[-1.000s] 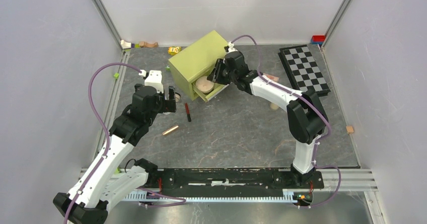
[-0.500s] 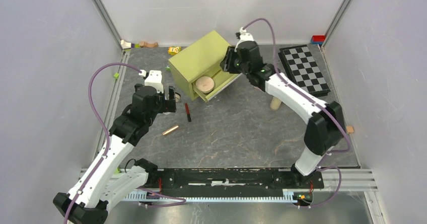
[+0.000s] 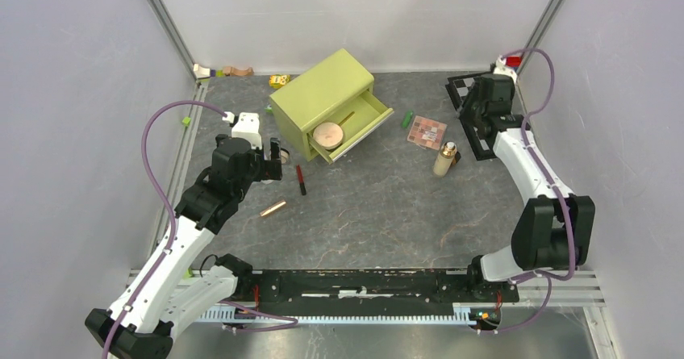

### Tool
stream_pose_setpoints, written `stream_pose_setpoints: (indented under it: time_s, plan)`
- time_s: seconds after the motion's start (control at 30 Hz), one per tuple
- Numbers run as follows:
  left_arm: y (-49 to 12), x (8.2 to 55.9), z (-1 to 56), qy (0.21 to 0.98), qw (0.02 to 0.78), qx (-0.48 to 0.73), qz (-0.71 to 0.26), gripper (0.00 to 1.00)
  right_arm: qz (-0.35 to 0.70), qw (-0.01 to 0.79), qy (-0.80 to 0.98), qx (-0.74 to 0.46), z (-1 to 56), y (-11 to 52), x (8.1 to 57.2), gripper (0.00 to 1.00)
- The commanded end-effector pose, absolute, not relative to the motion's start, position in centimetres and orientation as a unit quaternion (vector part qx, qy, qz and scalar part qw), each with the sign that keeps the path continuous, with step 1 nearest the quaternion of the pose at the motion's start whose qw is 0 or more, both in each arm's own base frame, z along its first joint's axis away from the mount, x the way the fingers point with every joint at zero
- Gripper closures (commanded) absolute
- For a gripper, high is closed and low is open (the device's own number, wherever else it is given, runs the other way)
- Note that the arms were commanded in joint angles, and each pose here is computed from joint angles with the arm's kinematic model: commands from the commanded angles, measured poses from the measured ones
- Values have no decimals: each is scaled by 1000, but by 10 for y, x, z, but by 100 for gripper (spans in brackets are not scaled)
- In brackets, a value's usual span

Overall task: Organize the makeup
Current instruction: Pick up the makeup tool from the center of the board.

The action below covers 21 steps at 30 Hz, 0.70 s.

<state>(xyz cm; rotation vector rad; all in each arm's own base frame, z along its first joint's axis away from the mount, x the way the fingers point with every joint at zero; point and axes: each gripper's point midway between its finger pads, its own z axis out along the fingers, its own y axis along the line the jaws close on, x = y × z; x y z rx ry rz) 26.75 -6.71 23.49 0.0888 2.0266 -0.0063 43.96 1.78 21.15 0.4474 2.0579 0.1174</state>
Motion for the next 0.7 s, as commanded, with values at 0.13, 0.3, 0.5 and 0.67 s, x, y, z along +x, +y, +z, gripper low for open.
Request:
stream_pose_setpoints:
  time_s: [0.13, 0.3, 0.5, 0.67]
  plan:
    - [-71, 273, 243, 839, 543, 19, -20, 0, 28, 396, 888, 232, 130, -21, 408, 54]
    - [-71, 273, 242, 840, 541, 20, -20, 0, 15, 350, 905, 243, 95, -22, 392, 45]
    - [-71, 273, 243, 840, 542, 20, -21, 0, 16, 325, 909, 262, 70, -20, 382, 23]
    - [-72, 273, 243, 840, 542, 20, -21, 0, 22, 317, 908, 274, 63, -19, 387, 20]
